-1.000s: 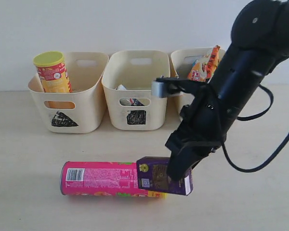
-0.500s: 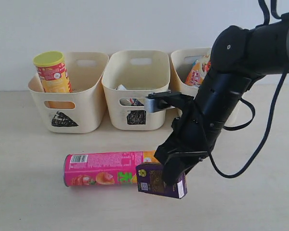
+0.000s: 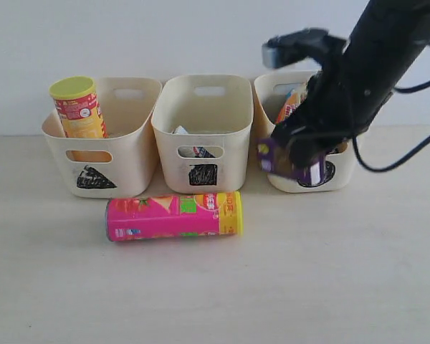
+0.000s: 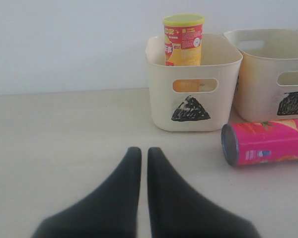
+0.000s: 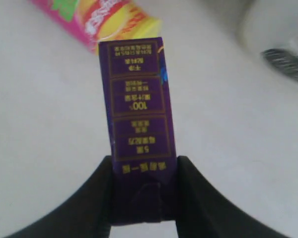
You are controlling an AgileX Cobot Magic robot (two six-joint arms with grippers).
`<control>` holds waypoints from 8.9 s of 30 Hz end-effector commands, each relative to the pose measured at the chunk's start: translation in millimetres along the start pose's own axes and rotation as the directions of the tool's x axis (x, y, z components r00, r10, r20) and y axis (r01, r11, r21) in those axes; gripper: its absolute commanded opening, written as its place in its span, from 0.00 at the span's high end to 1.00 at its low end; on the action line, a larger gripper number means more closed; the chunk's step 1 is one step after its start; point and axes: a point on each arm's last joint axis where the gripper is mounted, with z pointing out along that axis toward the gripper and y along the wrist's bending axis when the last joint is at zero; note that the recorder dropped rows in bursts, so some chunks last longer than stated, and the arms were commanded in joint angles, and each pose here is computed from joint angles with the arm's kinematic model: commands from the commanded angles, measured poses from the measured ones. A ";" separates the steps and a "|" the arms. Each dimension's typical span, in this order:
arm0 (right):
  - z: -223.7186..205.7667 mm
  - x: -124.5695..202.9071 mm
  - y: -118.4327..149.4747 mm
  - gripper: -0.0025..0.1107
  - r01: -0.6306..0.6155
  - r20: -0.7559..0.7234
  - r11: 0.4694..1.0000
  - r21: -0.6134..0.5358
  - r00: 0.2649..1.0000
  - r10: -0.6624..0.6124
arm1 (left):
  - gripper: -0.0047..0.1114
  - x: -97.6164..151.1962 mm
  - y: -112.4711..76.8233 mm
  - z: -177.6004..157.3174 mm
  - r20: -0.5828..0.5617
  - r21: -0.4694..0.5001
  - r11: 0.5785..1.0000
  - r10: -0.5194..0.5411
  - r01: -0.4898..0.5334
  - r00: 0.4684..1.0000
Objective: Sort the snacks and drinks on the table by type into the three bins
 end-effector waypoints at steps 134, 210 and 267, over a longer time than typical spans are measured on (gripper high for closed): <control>-128.9 253.6 60.1 0.98 -0.359 0.862 0.933 0.013 0.477 0.172 | 0.93 0.9 -0.3 0.1 0.002 0.003 1.000 0.001 -0.001 1.000; -3.5 327.2 38.3 0.98 -0.635 0.814 0.744 0.206 0.533 0.229 | 0.93 0.7 -0.3 0.1 0.004 0.003 1.000 0.001 -0.001 1.000; -4.1 326.8 38.2 0.98 -0.631 0.817 0.746 0.210 0.533 0.220 | 0.93 -95.1 22.4 -23.9 0.556 0.249 0.737 -0.640 0.629 0.530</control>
